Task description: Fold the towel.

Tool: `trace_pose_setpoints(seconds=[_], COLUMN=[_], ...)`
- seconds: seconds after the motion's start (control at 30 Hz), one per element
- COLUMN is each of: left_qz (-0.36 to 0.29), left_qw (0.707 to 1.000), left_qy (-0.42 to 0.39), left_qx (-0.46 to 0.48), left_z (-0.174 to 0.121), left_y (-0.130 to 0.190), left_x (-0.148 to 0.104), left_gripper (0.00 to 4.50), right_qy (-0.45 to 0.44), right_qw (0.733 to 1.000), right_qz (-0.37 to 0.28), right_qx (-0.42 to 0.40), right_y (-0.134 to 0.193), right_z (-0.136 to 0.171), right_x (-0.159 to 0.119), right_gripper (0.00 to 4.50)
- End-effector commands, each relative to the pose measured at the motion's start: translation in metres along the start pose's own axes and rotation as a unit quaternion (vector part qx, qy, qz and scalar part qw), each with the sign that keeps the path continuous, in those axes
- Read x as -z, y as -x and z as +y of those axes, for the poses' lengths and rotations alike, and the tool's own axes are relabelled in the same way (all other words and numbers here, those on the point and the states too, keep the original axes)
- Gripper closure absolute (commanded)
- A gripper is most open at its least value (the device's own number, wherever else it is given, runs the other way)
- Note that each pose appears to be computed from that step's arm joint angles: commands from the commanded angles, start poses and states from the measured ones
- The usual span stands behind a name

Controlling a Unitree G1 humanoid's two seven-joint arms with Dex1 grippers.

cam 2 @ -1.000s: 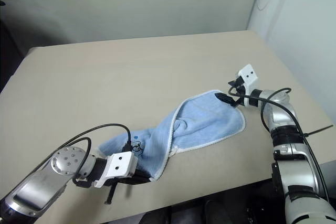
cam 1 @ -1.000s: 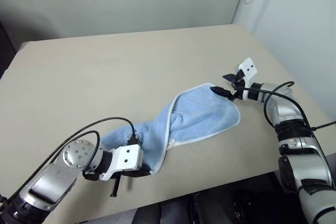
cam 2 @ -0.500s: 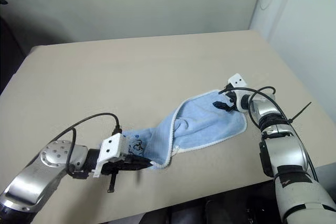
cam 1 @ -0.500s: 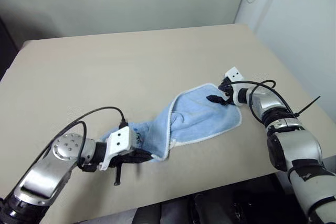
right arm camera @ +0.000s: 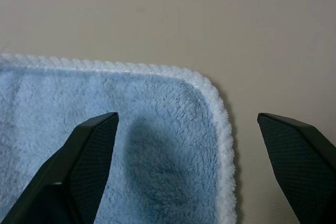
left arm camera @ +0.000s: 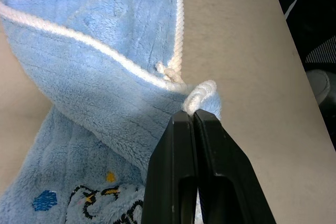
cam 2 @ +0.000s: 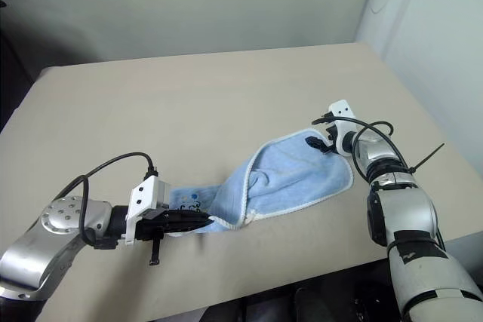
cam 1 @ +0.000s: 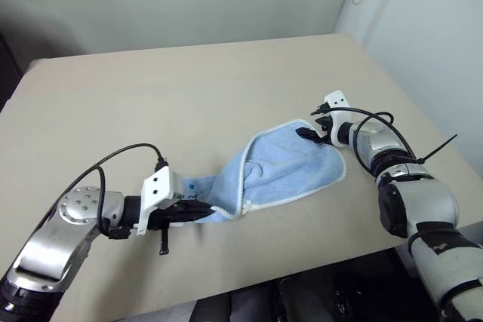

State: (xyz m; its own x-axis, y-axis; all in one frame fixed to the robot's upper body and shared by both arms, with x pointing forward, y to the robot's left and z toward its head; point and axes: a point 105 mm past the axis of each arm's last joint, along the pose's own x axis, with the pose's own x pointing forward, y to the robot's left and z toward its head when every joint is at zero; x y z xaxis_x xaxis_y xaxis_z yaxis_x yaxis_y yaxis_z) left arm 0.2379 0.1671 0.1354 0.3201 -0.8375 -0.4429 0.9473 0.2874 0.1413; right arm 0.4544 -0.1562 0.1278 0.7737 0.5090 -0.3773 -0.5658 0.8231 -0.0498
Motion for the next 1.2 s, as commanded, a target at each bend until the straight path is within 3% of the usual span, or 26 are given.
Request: trace_pose_setpoints(seconds=[0.03, 0.07, 0.17, 0.5, 0.63, 0.77, 0.93, 1.03, 1.2], left_qz=[-0.012, -0.013, -0.014, -0.019, -0.020, -0.119, -0.299, -0.337, -0.369], left_qw=[1.000, 1.000, 0.999, 0.998, 0.998, 0.981, 0.902, 0.867, 0.842], left_qy=[-0.004, -0.003, -0.001, 0.010, 0.011, 0.048, 0.127, 0.155, 0.163], left_qx=[-0.023, -0.026, -0.036, -0.052, -0.052, -0.145, -0.285, -0.333, -0.359], left_z=[0.007, 0.008, 0.011, 0.010, 0.010, 0.039, 0.090, 0.108, 0.132], left_y=[0.008, 0.009, 0.012, 0.015, 0.015, 0.039, 0.100, 0.118, 0.124], left_x=[-0.006, -0.005, -0.005, -0.002, -0.002, -0.025, -0.062, -0.065, -0.078], left_gripper=[4.49, 4.49, 4.50, 4.50, 4.50, 4.50, 4.50, 4.50, 4.50], right_qy=[0.012, 0.017, 0.022, -0.013, -0.014, 0.007, -0.008, -0.010, 0.006], right_qw=[1.000, 1.000, 1.000, 1.000, 1.000, 0.999, 0.992, 0.988, 0.980], right_qz=[-0.015, -0.013, -0.009, -0.021, -0.021, -0.046, -0.121, -0.149, -0.189], right_qx=[0.010, 0.010, 0.013, 0.018, 0.018, 0.026, 0.033, 0.050, 0.068], right_y=[-0.002, -0.003, -0.006, -0.009, -0.009, -0.001, 0.023, 0.036, 0.045], right_z=[0.000, 0.002, 0.004, 0.006, 0.006, -0.003, -0.024, -0.036, -0.040], right_x=[-0.013, -0.012, -0.010, -0.009, -0.009, -0.022, -0.055, -0.068, -0.093], right_gripper=[0.00, 0.00, 0.88, 4.41, 4.47, 4.47, 4.47, 4.47, 4.47])
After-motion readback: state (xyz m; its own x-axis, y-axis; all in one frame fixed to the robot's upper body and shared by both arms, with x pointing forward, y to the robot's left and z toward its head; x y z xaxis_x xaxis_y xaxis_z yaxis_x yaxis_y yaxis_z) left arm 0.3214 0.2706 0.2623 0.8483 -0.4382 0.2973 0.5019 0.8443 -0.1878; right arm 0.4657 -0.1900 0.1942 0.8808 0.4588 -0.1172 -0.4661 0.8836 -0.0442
